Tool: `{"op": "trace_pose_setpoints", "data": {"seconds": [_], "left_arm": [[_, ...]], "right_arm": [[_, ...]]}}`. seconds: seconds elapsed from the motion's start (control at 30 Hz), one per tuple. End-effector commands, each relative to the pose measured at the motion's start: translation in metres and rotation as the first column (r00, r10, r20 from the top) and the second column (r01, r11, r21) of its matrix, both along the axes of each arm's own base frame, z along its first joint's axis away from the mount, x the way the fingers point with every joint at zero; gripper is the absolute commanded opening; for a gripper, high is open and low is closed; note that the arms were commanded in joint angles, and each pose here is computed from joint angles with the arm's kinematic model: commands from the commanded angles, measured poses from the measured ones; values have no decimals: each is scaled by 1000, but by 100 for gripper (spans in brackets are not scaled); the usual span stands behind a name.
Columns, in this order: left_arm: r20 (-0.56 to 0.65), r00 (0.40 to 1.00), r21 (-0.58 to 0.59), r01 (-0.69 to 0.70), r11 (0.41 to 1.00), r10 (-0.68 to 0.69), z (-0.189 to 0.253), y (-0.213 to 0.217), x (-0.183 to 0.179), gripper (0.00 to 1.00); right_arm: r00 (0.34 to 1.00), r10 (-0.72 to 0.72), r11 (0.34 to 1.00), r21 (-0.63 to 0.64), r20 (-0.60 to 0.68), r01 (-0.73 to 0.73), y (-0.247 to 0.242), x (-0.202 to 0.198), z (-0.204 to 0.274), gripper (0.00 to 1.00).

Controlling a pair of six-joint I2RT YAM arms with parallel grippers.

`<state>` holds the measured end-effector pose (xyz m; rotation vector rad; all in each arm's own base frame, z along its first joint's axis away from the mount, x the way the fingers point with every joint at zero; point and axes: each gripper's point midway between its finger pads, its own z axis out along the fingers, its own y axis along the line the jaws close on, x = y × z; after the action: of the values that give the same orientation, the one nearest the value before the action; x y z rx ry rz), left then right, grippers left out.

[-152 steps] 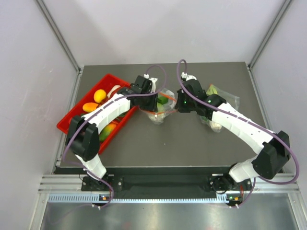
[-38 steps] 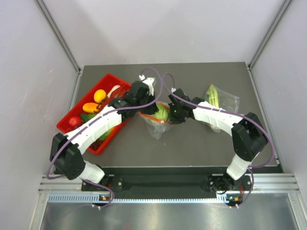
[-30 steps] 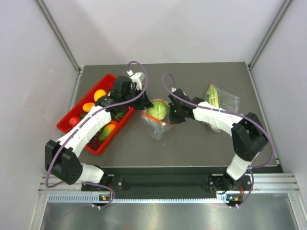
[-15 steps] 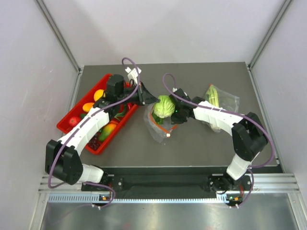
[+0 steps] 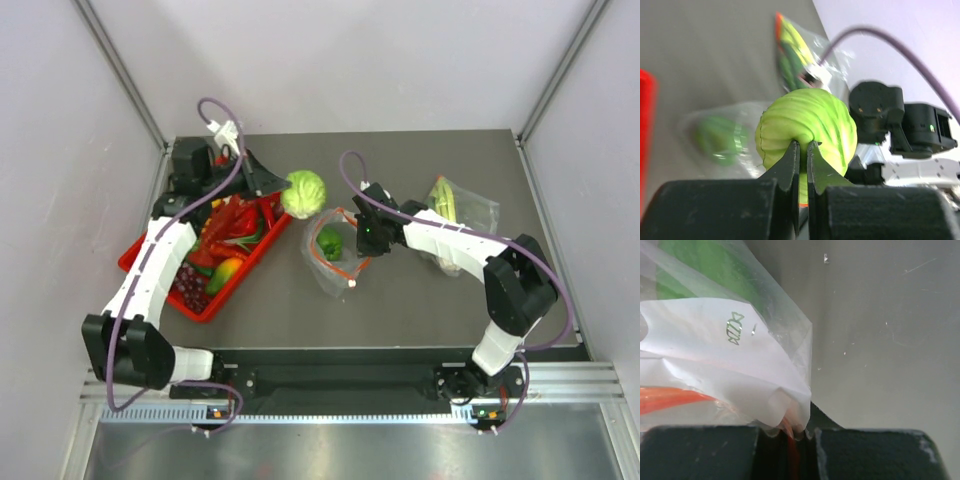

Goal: Open the zip-top bag and remove the fake food

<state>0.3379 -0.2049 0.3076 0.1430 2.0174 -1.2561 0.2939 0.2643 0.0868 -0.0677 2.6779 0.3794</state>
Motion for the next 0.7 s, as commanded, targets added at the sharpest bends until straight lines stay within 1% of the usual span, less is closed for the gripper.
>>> {"op": "trace_pose_setpoints", "data": {"seconds": [0.0,0.07,0.17,0.2,0.3,0.33,0.4,0.43,0.5,0.53,0.6,0.67], "left_arm": [[122,992,31,-44,999,40,34,27,-3,0],[125,987,48,-108,993,101,32,48,6,0],[119,960,90,-265,960,254,22,88,28,0],[122,931,124,-359,925,345,14,106,42,0],[162,856,206,-515,832,491,0,141,65,0],[189,809,240,-588,773,557,-4,159,74,0],[200,769,268,-639,721,607,-14,174,88,0],[227,724,277,-689,670,651,-15,189,97,0],[223,697,310,-714,628,682,-31,201,111,0],[248,668,317,-740,593,702,-30,211,119,0],[245,648,345,-754,559,722,-44,220,131,0],[275,612,344,-783,519,741,-44,232,142,0]], "right_arm": [[999,-5,1000,21,54,3,6,10,19,0],[998,-5,1000,23,56,3,6,10,20,0],[998,-5,1000,22,57,4,5,10,20,0],[998,-3,1000,25,59,2,6,11,21,0],[998,-2,1000,28,60,1,7,12,22,0],[998,1,1000,27,61,-2,7,11,22,0],[998,3,1000,29,57,-5,8,11,22,0],[998,4,1000,29,59,-6,8,11,22,0],[998,6,1000,29,57,-8,8,12,21,0],[998,10,999,32,55,-12,10,11,21,0],[998,14,999,36,55,-16,11,11,22,0],[998,16,999,40,55,-18,12,12,22,0]]}}
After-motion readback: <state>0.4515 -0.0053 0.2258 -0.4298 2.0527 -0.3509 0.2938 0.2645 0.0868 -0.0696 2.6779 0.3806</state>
